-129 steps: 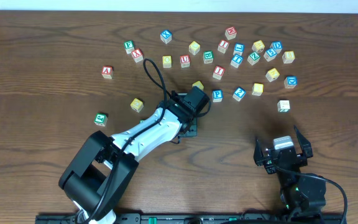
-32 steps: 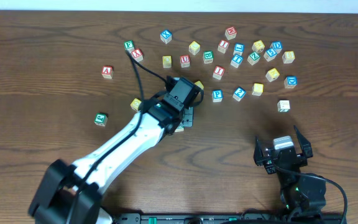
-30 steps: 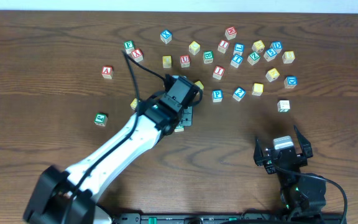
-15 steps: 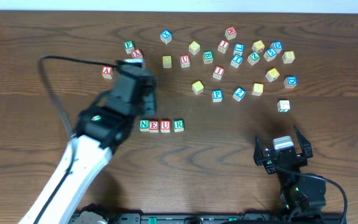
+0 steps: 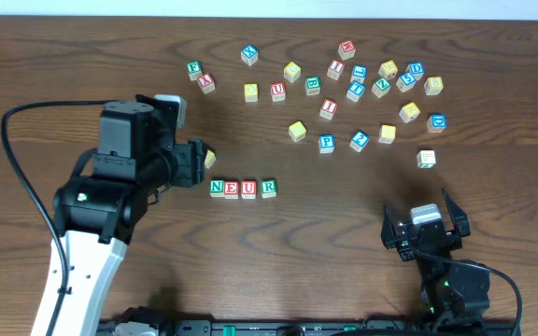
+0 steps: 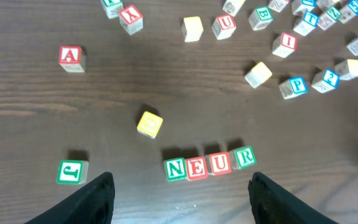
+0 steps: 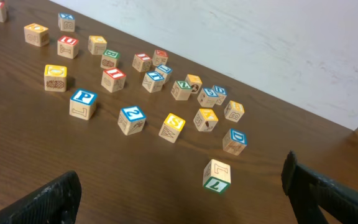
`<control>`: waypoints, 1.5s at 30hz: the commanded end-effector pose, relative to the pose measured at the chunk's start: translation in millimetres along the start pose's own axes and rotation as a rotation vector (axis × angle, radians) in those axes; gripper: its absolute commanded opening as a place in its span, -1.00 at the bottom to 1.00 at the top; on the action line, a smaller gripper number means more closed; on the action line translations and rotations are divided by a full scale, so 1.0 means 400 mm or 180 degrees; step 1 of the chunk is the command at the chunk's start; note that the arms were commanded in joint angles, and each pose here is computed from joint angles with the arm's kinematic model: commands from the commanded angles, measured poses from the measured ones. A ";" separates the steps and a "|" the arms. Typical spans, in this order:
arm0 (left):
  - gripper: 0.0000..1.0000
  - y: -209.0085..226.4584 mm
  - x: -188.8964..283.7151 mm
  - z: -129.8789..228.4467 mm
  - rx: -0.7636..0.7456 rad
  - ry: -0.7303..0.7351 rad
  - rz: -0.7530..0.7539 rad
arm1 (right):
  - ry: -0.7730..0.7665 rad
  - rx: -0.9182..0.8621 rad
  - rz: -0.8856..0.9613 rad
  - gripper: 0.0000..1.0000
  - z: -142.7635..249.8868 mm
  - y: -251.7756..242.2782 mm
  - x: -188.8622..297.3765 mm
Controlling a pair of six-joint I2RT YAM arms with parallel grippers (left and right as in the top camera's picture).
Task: Spell out NEURIPS
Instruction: 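Move the left gripper left toward the green block near the row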
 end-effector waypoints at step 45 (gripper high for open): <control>1.00 0.167 0.113 -0.069 0.0265 -0.0503 0.0282 | 0.0771 -0.1007 -0.1023 0.99 -0.563 -0.063 -0.161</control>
Point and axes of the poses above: each gripper's point midway between its finger pads, its own x axis back along the fingers, its own y axis along the line the jaws close on, z = x × y, the point moved 1 cm from there along x, back along the fingers, and after that the axes turned 1 degree about -x, right-handed, at the moved point
